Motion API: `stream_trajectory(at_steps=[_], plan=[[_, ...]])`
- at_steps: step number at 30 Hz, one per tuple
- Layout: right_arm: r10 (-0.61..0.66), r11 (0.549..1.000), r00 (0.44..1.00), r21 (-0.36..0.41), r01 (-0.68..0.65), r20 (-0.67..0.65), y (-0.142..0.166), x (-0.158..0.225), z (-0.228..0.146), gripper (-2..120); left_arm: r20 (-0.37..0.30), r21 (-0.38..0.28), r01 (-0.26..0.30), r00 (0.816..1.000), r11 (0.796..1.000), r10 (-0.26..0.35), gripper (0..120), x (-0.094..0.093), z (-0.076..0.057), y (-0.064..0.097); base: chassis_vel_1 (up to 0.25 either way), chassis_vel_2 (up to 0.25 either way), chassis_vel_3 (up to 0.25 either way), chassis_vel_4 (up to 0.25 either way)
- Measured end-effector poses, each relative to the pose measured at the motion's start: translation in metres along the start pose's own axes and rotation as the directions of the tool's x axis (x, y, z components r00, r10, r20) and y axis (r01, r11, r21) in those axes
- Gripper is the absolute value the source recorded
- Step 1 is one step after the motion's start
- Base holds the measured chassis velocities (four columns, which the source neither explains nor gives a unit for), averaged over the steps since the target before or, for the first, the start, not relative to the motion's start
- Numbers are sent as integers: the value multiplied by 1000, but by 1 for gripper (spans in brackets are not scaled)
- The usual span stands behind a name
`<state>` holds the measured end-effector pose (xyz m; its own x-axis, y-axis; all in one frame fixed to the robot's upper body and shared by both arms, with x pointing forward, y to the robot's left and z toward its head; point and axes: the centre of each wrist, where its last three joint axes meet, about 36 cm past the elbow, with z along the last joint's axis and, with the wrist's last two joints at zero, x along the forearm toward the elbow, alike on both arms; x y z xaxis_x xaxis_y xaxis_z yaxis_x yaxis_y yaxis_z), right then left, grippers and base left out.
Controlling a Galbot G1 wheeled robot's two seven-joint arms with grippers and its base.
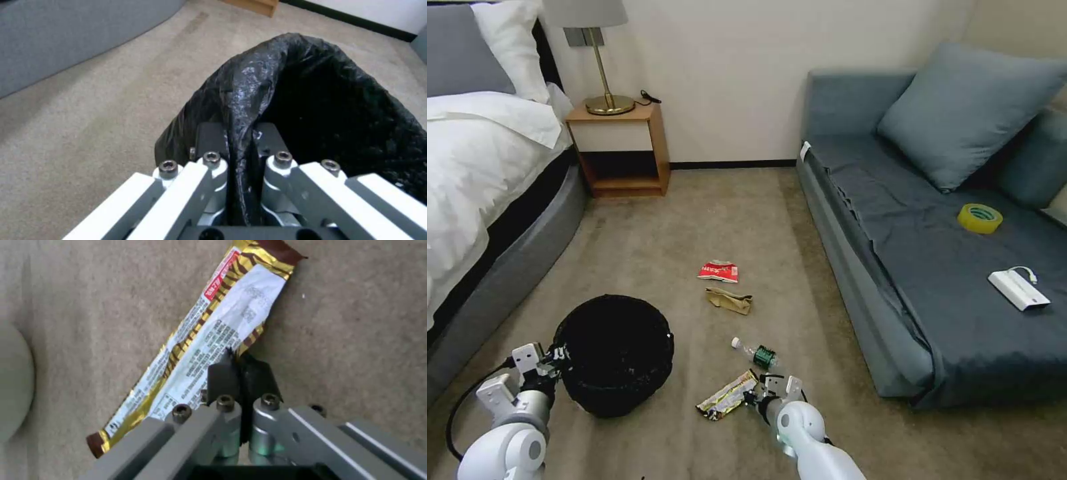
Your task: Pick up the trash bin, then pick up the garbage on the floor and place it into the trash bin.
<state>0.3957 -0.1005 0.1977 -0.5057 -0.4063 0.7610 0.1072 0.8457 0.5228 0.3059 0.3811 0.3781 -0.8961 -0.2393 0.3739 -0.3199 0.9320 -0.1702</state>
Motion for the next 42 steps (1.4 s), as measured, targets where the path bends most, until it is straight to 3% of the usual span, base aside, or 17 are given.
stream_trajectory(at_steps=[8,23,38,42], plan=[[-16,1000,1000,1,16,23,3,6,-6,0,0,-1,-1,1000,1000,1,5,0,0,0,0,0,0,0],[-82,996,991,44,78,103,20,52,-31,0,-6,8,-15,1000,1000,15,5,-4,5,-6,0,0,0,0],[-268,952,920,223,208,287,74,153,-75,0,-35,0,-87,996,996,87,5,-1,15,-34,0,0,0,0],[-346,921,866,307,240,361,89,193,-101,0,-49,7,-113,992,994,113,5,0,15,-40,0,0,0,0]])
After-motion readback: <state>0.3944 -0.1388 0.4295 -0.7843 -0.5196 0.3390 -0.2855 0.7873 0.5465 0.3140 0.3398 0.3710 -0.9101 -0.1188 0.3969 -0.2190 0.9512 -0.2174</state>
